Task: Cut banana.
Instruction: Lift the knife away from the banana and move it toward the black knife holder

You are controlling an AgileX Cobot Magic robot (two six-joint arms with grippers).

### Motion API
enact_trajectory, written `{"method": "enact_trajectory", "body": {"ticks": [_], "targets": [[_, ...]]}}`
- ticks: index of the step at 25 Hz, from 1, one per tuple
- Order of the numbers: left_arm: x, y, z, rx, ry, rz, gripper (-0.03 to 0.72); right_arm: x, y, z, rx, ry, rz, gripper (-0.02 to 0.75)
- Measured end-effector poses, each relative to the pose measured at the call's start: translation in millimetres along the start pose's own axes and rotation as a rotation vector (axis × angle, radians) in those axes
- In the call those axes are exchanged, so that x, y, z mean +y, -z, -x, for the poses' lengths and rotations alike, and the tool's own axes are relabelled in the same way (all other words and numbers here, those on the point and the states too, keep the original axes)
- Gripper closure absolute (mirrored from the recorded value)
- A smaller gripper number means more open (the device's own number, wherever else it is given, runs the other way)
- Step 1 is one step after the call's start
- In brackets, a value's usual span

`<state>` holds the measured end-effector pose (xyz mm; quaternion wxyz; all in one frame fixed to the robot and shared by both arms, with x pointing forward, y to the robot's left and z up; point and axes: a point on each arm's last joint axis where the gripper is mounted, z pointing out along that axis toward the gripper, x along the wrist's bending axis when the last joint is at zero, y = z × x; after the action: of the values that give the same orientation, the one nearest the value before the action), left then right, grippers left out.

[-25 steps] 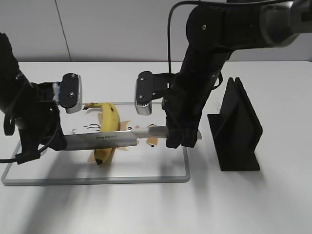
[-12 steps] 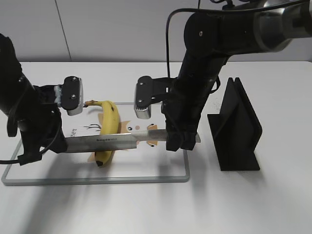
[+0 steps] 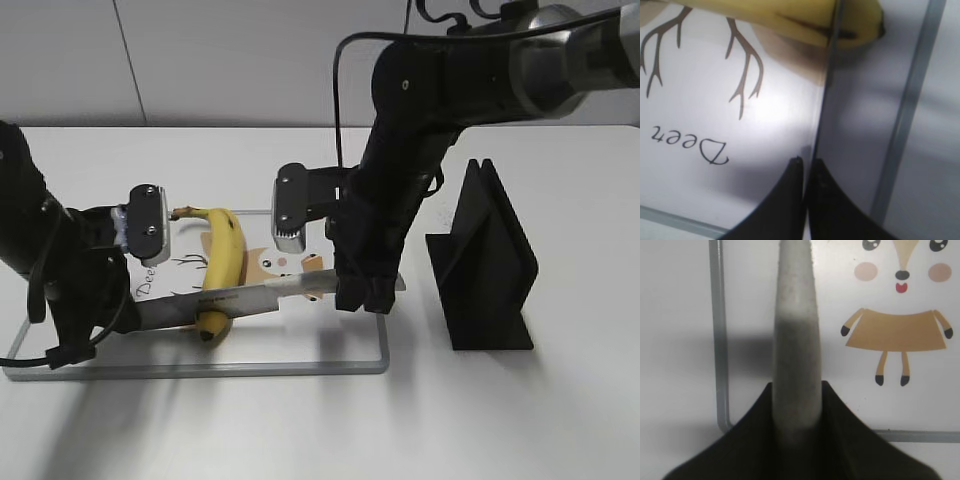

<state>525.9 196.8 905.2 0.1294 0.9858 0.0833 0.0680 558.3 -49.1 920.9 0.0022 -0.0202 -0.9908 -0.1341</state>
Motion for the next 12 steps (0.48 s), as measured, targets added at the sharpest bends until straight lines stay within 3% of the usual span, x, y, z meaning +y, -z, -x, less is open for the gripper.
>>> {"method": "enact_trajectory", "body": {"ticks": [12], "targets": [[7, 2, 2.8, 0.011, -0.039, 0.002, 0.698, -11, -32, 2, 0.043, 0.004, -0.068, 0.563]]}}
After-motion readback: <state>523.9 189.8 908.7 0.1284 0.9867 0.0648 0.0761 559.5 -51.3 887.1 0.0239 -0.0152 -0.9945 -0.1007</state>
